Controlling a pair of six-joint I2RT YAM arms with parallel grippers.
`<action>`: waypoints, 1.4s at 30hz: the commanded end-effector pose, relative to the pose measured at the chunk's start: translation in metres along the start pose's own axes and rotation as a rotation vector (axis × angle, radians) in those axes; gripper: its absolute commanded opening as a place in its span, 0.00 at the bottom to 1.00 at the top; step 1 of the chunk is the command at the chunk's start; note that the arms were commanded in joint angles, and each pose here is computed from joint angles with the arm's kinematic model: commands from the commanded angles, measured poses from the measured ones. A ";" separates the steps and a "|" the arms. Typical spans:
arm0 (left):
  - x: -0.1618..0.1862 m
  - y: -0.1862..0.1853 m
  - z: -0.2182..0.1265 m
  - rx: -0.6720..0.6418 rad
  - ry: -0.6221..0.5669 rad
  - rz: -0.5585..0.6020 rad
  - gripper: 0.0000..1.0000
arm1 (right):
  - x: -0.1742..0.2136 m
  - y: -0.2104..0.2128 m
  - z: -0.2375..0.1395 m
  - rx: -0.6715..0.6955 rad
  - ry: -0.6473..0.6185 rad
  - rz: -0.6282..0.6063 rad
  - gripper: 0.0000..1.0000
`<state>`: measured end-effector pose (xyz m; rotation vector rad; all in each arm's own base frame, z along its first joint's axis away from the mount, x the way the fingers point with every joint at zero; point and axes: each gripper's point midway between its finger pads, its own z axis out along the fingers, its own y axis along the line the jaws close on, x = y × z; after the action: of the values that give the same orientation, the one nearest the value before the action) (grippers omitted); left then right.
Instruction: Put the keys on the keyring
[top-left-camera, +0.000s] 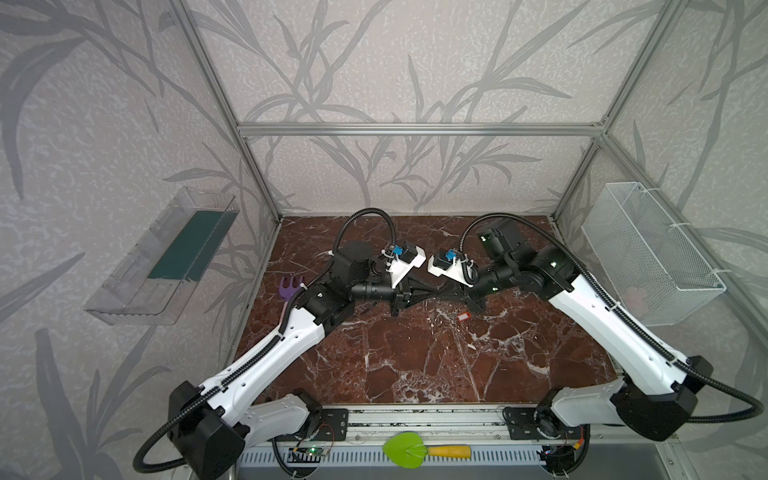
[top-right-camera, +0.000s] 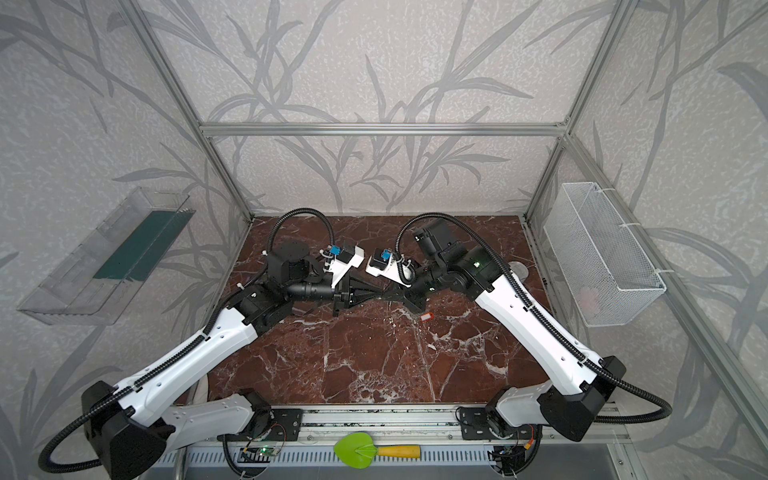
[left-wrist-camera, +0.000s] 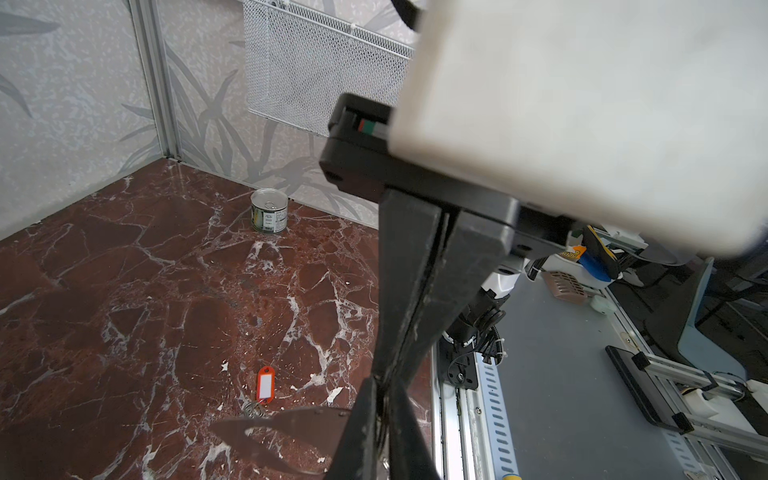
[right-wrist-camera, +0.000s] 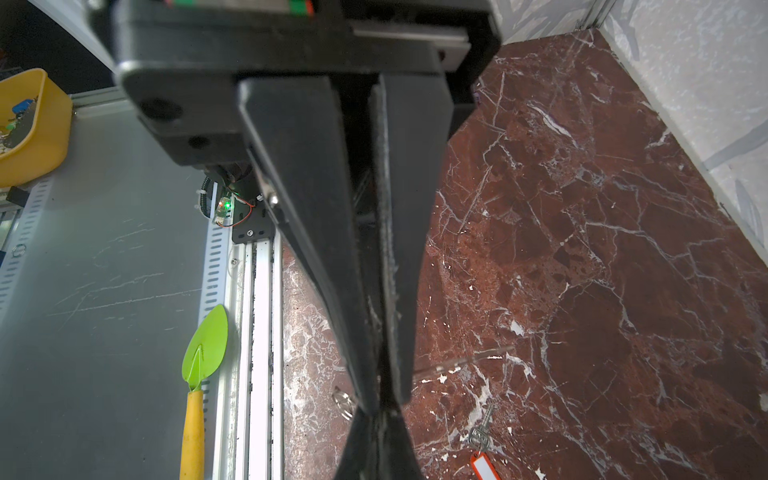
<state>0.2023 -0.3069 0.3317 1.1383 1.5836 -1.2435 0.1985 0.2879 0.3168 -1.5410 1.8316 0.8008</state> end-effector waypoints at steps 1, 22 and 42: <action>0.006 0.001 0.003 0.003 0.030 -0.005 0.05 | -0.023 0.009 -0.016 -0.009 -0.115 -0.040 0.00; -0.036 0.006 -0.005 -0.071 -0.226 0.093 0.00 | -0.026 -0.001 -0.037 0.047 -0.274 0.049 0.33; -0.060 -0.010 -0.003 0.052 -0.301 0.110 0.00 | -0.024 -0.016 -0.037 0.101 -0.315 0.056 0.19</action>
<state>0.2161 -0.3155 0.3695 0.9861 1.3489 -1.2968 0.2134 0.2713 0.3488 -1.2415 1.6999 0.9001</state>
